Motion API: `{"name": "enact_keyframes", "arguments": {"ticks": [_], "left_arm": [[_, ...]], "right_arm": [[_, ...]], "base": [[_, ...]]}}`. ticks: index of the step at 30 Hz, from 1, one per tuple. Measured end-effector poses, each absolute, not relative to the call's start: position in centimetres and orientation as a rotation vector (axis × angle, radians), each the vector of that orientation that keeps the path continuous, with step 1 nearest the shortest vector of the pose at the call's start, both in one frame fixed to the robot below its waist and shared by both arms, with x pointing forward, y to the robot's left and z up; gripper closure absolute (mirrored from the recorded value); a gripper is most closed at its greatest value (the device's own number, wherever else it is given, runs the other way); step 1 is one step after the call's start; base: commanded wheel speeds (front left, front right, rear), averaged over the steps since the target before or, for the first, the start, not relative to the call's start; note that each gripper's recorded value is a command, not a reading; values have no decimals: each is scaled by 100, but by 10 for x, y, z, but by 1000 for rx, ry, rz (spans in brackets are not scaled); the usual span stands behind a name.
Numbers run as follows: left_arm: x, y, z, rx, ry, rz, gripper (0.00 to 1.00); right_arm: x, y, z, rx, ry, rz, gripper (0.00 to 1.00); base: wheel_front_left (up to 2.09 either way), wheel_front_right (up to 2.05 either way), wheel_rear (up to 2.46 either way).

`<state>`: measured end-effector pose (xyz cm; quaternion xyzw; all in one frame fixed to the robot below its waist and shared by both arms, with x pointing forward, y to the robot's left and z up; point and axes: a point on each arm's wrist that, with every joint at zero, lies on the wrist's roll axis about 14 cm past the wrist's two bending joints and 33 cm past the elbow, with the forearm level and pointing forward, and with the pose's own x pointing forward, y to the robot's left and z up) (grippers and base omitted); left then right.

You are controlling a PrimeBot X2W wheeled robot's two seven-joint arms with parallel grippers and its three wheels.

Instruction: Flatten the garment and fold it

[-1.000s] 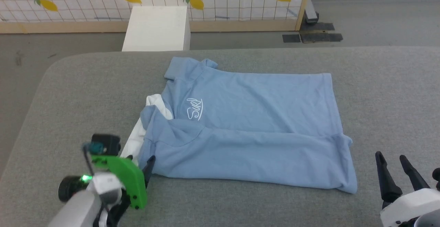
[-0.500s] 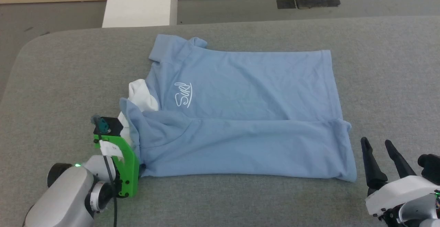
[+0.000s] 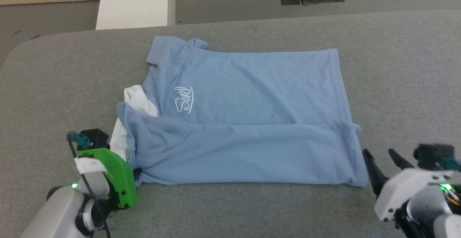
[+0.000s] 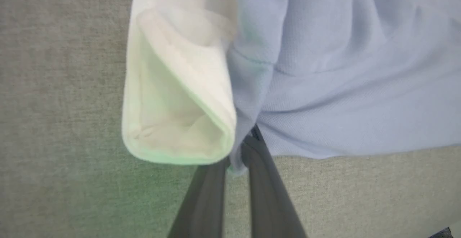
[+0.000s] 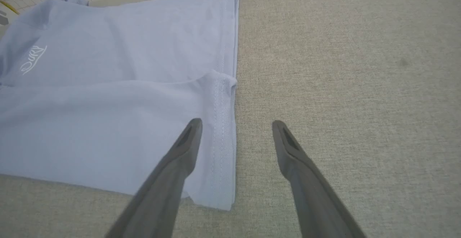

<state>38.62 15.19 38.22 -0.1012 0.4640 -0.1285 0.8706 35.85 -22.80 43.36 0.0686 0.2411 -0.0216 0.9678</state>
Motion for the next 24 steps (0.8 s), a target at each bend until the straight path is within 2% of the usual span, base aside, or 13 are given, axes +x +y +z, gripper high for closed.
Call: {"name": "enact_keyframes", "arguments": {"ticks": [6,12,16,22,23,24], "left_arm": [[380,151,389,-244,937,-280,100],[378,154,390,-255,933,-275,100],[379,156,387,-262,937,-270,100],[380,158,384,-279,938,-263,100],[380,158,384,-281,936,-262,100],[380,158,384,-281,932,-262,100]], "right_arm": [[364,-216,414,8,767,28,0],[361,-210,394,-70,1009,41,0],[356,-197,379,-80,1110,74,0],[355,-191,367,-95,1160,99,0],[355,-191,367,-88,1163,99,34],[355,-191,367,-84,1164,100,84]], "base": [[0,0,0],[0,0,0],[0,0,0],[0,0,0],[0,0,0],[0,0,0]]}}
